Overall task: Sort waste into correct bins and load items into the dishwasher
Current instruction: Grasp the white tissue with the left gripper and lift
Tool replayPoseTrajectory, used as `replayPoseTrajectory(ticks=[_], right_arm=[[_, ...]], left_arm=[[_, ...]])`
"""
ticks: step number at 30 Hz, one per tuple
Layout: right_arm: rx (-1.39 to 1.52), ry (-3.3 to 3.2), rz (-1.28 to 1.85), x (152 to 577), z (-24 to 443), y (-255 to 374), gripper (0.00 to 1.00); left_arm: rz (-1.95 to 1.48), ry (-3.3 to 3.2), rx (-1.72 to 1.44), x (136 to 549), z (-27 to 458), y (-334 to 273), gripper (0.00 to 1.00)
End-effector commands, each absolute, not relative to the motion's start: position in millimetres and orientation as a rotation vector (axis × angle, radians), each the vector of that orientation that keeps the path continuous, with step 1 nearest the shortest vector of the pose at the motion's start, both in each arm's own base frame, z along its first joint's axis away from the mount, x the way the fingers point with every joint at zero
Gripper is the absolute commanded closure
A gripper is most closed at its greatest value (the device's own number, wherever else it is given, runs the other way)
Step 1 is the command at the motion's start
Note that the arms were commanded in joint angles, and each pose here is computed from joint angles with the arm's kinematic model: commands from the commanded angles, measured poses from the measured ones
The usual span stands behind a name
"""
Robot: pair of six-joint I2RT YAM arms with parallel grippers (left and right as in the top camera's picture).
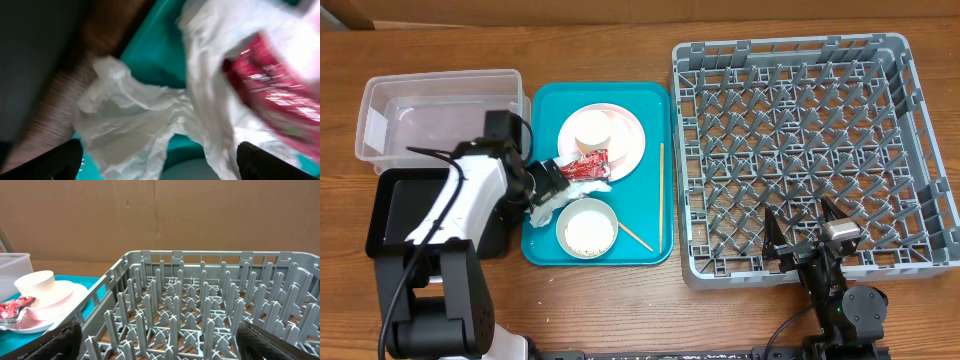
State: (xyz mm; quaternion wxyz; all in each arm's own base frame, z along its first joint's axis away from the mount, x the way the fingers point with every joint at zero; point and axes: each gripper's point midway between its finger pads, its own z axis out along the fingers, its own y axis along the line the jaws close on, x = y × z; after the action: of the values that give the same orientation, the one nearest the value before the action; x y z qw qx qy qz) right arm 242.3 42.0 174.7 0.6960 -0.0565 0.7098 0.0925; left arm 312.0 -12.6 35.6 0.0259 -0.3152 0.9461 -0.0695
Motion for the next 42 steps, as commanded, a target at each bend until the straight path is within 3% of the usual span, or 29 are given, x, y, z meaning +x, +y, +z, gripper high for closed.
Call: replayPoseTrajectory(ticks=[1,29,31,38,42], right_arm=[[-0.119,1.584,0.199,242.8,172.0,40.3,0.00],[-0.119,1.584,0.199,242.8,172.0,40.3,0.00],[-0.119,1.584,0.199,242.8,172.0,40.3,0.00],[-0.119,1.584,0.199,242.8,172.0,40.3,0.00],[-0.119,1.584,0.199,242.8,172.0,40.2,0.00]], left_arm=[[-0.225,2.945,-1.023,300.9,23.5,-19.6,0.02],[-0.228,2.918,-0.920,300.2,-0.9,-29.5,0.36],[-0.228,2.917,-0.920,300.3,-0.9,-29.5,0.43],[-0.232,2.923,-0.858,304.5,2.3,-29.9,0.96],[-0.230,2.930,-0.837,306.9,9.6,-30.0,0.96]])
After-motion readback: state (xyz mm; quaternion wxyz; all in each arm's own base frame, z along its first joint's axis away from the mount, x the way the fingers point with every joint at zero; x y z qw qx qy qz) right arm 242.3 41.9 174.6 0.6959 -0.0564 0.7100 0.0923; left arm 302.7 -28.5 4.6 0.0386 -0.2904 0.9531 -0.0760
